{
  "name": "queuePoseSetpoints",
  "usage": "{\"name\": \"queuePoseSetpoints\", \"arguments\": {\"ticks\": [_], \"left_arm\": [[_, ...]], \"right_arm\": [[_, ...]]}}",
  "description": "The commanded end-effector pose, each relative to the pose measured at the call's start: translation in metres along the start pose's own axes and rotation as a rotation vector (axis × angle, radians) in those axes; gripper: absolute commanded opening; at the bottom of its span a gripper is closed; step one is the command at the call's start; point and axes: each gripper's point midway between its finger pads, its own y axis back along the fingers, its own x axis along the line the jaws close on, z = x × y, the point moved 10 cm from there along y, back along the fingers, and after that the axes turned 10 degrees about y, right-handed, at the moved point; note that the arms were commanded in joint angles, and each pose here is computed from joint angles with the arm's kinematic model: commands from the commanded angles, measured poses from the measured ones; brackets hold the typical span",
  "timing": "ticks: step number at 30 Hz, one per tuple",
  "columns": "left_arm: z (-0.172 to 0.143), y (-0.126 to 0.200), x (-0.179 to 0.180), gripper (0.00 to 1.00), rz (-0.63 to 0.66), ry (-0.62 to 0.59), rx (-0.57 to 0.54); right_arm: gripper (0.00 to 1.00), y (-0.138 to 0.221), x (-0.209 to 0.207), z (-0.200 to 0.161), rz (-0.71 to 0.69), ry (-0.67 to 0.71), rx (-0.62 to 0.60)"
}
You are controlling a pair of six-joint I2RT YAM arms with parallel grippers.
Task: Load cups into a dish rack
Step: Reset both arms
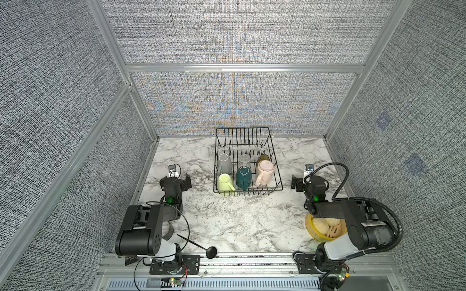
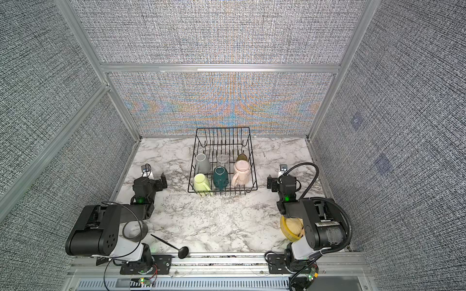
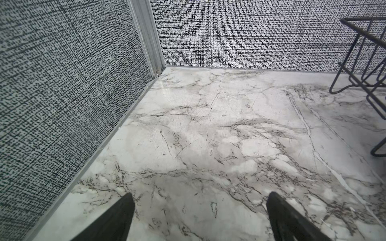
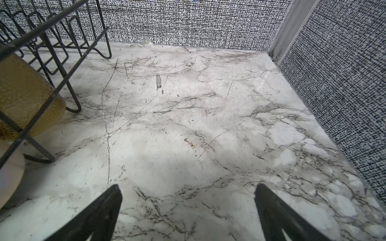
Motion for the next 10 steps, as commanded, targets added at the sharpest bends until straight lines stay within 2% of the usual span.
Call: {"name": "queuePoseSetpoints", "arguments": {"ticks": [1, 10], "left_arm": [[0.0028, -0.0001, -0.0007, 0.99, -0.007, 0.005, -0.011], [0.0024, 0.0001, -0.0008, 0.99, -0.008, 0.004, -0.01]], "right_arm": [[0.99, -0.0005, -0.0007, 0.0034, -0.004, -0.009, -0.018], [0.99, 0.0002, -0.0008, 0.0033, -0.005, -0.007, -0.021]]}}
